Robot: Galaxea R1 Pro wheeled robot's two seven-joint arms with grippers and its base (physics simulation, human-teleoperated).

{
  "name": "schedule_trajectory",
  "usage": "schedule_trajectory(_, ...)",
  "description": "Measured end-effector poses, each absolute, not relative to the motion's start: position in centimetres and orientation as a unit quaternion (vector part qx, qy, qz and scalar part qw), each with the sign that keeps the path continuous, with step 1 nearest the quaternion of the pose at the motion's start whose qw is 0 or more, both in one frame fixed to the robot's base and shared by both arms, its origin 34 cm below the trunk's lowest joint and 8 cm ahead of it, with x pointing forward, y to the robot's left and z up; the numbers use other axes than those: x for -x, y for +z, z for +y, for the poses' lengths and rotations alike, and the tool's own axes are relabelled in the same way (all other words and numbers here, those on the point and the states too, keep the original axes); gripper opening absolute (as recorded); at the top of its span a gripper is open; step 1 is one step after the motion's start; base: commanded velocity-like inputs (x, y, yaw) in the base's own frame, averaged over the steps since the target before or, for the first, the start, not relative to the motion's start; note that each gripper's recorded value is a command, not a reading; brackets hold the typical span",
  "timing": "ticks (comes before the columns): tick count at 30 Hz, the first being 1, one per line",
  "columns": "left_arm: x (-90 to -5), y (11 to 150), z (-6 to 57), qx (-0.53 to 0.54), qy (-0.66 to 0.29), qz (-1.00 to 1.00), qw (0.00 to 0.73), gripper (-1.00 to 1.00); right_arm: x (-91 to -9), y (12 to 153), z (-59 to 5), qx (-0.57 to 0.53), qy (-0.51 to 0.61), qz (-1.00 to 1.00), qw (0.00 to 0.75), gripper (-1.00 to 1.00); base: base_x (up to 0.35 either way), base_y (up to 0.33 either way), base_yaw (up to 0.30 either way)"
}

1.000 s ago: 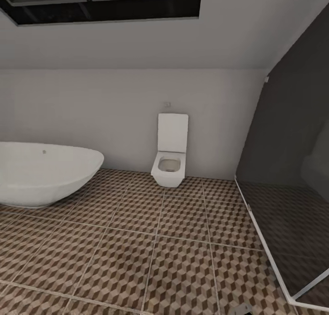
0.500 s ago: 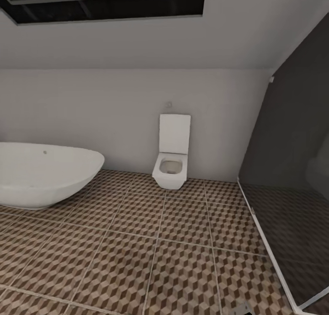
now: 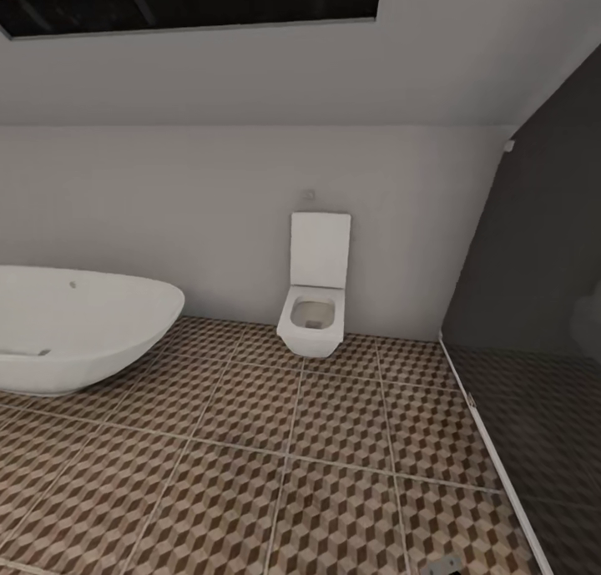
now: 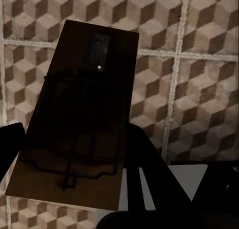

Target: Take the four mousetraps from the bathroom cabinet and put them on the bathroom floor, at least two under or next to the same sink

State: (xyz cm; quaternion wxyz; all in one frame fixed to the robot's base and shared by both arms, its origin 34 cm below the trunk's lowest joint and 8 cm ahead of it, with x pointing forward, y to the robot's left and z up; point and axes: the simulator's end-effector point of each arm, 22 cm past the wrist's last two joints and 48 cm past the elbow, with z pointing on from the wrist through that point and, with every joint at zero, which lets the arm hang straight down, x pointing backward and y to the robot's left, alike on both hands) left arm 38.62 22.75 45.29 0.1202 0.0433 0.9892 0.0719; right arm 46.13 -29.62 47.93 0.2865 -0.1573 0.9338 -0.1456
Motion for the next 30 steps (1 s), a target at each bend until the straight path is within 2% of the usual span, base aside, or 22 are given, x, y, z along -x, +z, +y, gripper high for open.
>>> schedule_trajectory(6,-38.59,45.3,22.69,-0.043,0.071,0.989,0.12,-1.0,-46.13,47.94,-29.47,0.156,-0.144,0.934,0.287,-1.0,0.131,0.0,0.0)
schedule_trajectory(20,-38.56,45.31,22.65,-0.044,0.07,0.989,0.12,-1.0,-46.16,47.96,-29.37,0.157,-0.144,0.934,0.288,-1.0,0.322,0.0,-0.001)
schedule_trajectory(30,-38.67,45.29,22.84,-0.042,0.073,0.989,0.12,-1.0,-46.18,47.96,-29.39,0.156,-0.144,0.934,0.288,-1.0,0.256,0.0,-0.231)
